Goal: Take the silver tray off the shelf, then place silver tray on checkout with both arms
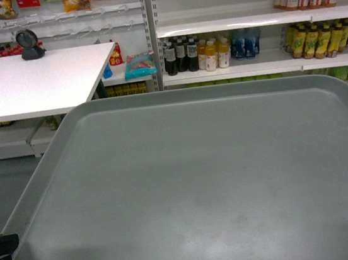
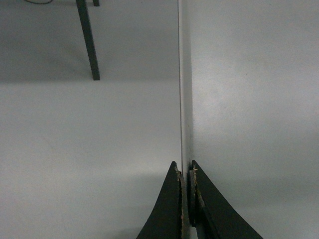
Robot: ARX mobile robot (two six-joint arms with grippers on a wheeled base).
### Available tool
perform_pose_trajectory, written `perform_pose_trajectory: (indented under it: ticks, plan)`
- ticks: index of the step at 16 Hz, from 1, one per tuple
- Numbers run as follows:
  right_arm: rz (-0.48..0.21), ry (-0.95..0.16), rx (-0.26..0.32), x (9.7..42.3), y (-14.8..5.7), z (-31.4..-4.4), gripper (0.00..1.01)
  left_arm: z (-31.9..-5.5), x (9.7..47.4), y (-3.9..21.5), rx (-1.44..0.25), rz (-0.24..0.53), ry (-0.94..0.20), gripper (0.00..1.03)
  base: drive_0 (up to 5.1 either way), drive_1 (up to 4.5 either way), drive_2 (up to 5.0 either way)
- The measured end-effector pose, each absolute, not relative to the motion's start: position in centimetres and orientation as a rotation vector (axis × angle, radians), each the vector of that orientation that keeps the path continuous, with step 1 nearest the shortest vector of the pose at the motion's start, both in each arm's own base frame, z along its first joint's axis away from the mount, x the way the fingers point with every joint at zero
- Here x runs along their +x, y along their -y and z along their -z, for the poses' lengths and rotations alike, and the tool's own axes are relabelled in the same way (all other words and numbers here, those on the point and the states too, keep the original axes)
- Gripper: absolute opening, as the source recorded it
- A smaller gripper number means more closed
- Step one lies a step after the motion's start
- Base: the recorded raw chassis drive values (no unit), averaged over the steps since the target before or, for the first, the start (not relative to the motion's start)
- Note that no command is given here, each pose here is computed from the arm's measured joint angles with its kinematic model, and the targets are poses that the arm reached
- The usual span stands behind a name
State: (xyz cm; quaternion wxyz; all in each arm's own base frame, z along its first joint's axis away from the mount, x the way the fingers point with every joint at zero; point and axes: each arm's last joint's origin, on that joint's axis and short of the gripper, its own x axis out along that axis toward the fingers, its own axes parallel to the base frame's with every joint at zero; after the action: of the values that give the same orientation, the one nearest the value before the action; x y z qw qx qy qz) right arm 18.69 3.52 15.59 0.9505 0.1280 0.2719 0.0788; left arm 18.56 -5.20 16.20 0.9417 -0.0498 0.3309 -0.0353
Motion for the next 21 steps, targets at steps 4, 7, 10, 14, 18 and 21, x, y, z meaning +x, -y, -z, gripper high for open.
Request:
perform_pose_trajectory:
  ticks: [4,7,10,14,18,21]
  plan:
    - [-0.160,-0.553,0.260,18.69,-3.52,-15.59,0.03,-16.22,18.57,5.21,-0.102,0.072,-0.673,0.02,-5.0,2.36,2.4]
    - [-0.159,-0.555,0.260,18.68,-3.52,-15.57,0.03,-16.20,18.56,5.20,-0.102,0.072,-0.675,0.02,-4.9,2.49,2.5]
    - [-0.160,-0.552,0.260,18.70,-3.52,-15.60,0.03,-16.23,18.58,5.21,-0.102,0.072,-0.672,0.02,-5.1,2.34,2.3]
    - [-0.160,-0.552,0.260,18.70,-3.52,-15.59,0.03,-16.21,18.57,5.21,-0.102,0.072,-0.673,0.02,-5.1,2.35,2.3]
    - [-0.160,-0.552,0.260,18.69,-3.52,-15.60,0.03,-16.22,18.58,5.21,-0.102,0.072,-0.673,0.02,-5.0,2.40,2.4]
    - [-0.160,-0.552,0.260,18.71,-3.52,-15.59,0.03,-16.23,18.58,5.21,-0.102,0.072,-0.672,0.02,-5.0,2.39,2.4]
